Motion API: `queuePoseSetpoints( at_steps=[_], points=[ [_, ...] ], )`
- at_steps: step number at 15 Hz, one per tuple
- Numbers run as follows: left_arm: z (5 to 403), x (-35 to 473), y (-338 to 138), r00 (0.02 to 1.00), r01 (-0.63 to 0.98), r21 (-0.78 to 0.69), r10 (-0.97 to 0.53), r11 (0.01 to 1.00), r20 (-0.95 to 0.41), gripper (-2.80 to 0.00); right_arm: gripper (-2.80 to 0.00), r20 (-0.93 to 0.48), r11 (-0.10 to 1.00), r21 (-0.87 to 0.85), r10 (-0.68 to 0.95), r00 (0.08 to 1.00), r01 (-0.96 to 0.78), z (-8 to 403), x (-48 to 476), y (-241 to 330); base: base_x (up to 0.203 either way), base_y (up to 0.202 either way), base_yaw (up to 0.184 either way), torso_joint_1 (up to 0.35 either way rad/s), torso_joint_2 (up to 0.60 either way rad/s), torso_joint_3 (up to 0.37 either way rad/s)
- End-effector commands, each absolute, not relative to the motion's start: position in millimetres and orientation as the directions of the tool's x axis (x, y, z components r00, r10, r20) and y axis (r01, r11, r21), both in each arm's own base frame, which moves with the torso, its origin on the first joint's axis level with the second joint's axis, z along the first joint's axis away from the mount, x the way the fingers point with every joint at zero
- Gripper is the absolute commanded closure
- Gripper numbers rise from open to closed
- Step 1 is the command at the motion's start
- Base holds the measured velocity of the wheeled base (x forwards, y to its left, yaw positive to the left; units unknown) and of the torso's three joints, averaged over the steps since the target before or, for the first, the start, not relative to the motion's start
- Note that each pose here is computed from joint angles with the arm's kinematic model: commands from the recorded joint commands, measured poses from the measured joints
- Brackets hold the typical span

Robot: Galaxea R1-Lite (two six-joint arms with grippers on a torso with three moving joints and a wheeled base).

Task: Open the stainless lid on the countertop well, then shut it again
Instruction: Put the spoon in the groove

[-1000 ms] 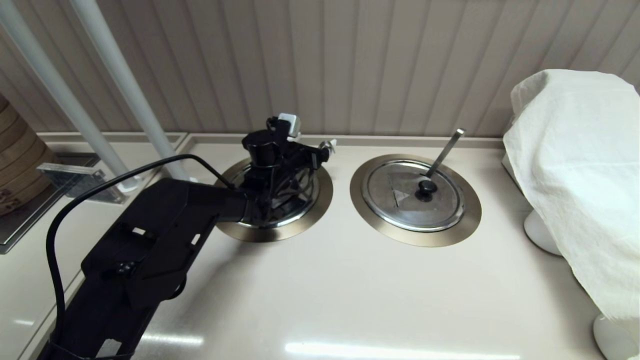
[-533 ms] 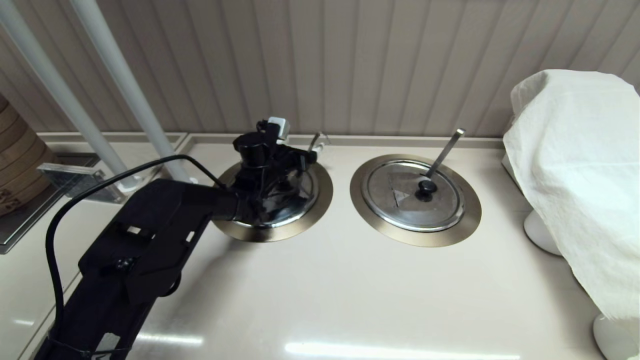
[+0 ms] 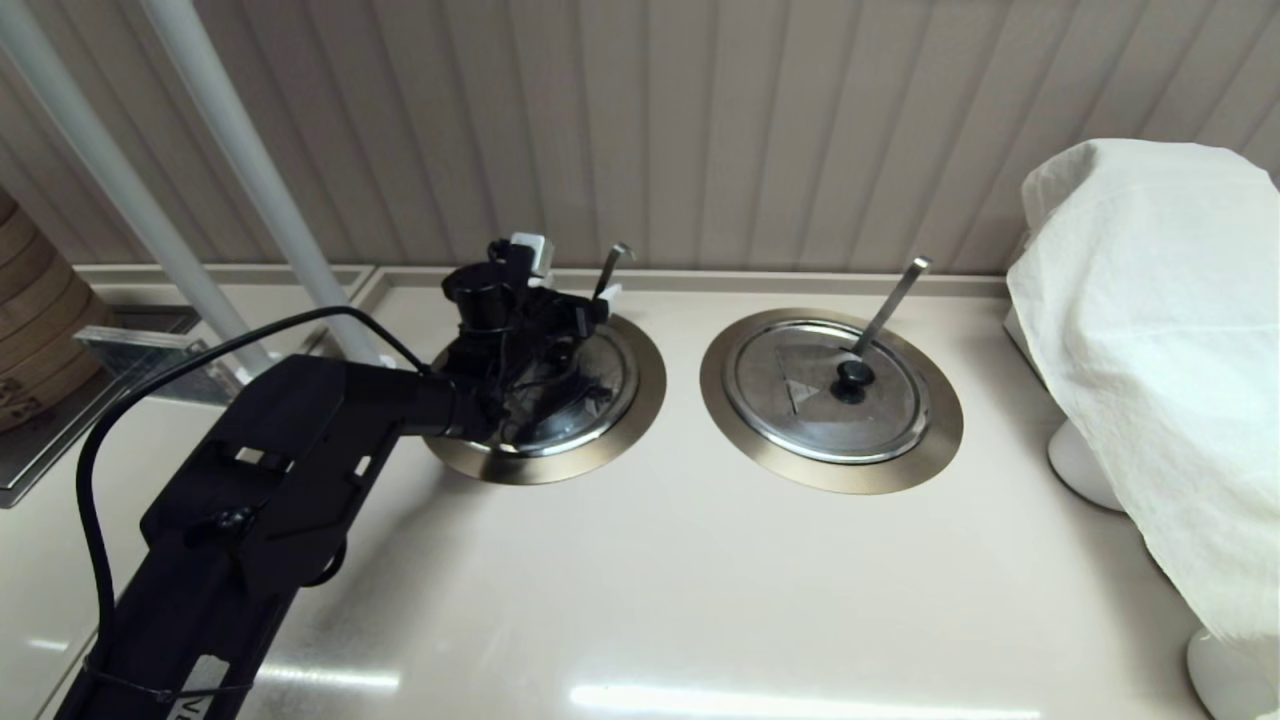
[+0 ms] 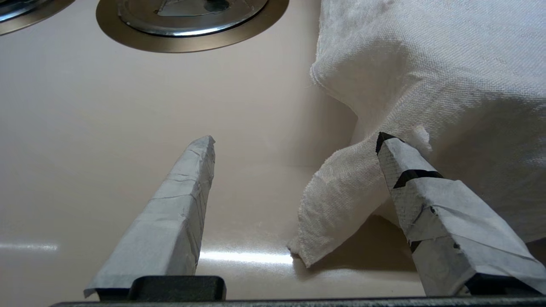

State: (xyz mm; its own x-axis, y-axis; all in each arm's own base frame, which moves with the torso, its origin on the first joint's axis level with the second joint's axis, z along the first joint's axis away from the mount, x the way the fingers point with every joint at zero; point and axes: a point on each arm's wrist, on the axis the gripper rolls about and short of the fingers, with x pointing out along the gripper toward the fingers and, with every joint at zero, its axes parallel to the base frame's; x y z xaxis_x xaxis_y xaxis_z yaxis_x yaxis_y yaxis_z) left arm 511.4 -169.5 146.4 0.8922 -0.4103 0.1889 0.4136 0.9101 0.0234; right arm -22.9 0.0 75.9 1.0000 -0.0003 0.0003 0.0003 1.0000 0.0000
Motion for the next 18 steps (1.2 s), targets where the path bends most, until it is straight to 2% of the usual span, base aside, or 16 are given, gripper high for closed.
queuePoseSetpoints(
  at_steps=[1,14,18],
  points=[
    [147,513,-163,0.896,0.402,0.025,-0.399,0.915,0.194,-2.80,-2.80,-0.001,1.000,-0.001,0.000,1.000,0.000,76,-23,0,0.000,0.000,0.000,0.000,0.00,0.000],
    [150,518,-145,0.909,0.368,0.021,-0.364,0.930,0.202,-2.80,-2.80,0.002,1.000,0.000,0.000,1.000,0.000,76,-23,0,0.000,0.000,0.000,0.000,0.00,0.000],
    [149,510,-168,0.891,0.401,0.020,-0.396,0.916,0.222,-2.80,-2.80,0.002,1.000,0.000,0.000,1.000,0.000,76,-23,0,0.000,0.000,0.000,0.000,0.00,0.000]
  ],
)
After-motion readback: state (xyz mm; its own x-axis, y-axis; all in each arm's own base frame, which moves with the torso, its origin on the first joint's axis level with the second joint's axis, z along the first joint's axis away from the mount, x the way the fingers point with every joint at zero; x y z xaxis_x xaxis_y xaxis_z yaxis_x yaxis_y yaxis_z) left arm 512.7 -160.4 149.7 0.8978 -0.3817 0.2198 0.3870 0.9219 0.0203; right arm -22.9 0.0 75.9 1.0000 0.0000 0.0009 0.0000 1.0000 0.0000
